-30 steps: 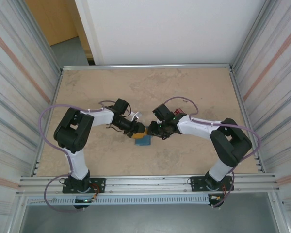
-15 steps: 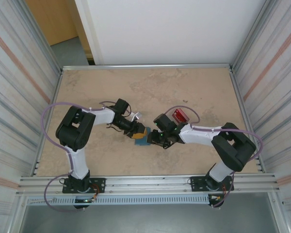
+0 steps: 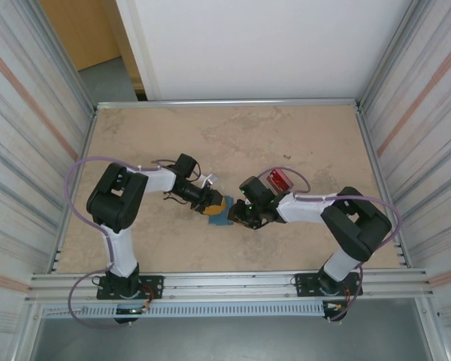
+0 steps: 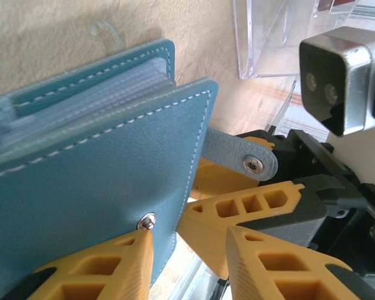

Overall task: Put the credit cards into the card holder
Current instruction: Close the card holder at the center of the table, then pick up the card holder from the center of the table.

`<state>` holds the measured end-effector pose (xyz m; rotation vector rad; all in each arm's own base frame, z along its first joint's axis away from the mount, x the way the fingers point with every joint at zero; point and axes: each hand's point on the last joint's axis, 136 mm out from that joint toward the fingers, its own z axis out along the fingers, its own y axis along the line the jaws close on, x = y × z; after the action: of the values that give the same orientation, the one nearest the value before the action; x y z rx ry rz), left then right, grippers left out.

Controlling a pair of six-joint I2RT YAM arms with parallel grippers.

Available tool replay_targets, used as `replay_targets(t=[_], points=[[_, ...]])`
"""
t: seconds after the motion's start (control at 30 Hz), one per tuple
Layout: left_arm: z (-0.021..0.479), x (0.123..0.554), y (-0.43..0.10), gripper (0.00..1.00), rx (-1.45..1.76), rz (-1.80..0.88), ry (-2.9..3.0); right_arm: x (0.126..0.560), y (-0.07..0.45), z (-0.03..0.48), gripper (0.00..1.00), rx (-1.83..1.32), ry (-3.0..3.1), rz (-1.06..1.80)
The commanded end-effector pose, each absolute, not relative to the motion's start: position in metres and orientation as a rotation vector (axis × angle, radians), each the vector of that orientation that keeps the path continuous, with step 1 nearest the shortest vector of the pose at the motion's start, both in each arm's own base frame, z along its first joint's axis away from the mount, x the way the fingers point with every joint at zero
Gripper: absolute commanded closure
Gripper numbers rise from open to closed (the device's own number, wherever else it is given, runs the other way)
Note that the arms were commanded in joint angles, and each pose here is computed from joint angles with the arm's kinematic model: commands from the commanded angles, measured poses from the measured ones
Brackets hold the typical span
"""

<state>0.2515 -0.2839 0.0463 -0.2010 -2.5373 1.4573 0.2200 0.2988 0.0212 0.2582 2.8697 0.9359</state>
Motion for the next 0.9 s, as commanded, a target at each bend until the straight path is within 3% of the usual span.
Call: replay_targets(t=[0.0,0.87], points=[[0.022,0.248,-0.276,0.64,-0.141,1.367,-2.565,0.232,0.336,0.035,0.70,0.191,2.785,1.119],[0.011,0.244,-0.275,0.66,-0.128,1.341,-2.555,0.231,0.331,0.049,0.53,0.291,2.648,1.349]])
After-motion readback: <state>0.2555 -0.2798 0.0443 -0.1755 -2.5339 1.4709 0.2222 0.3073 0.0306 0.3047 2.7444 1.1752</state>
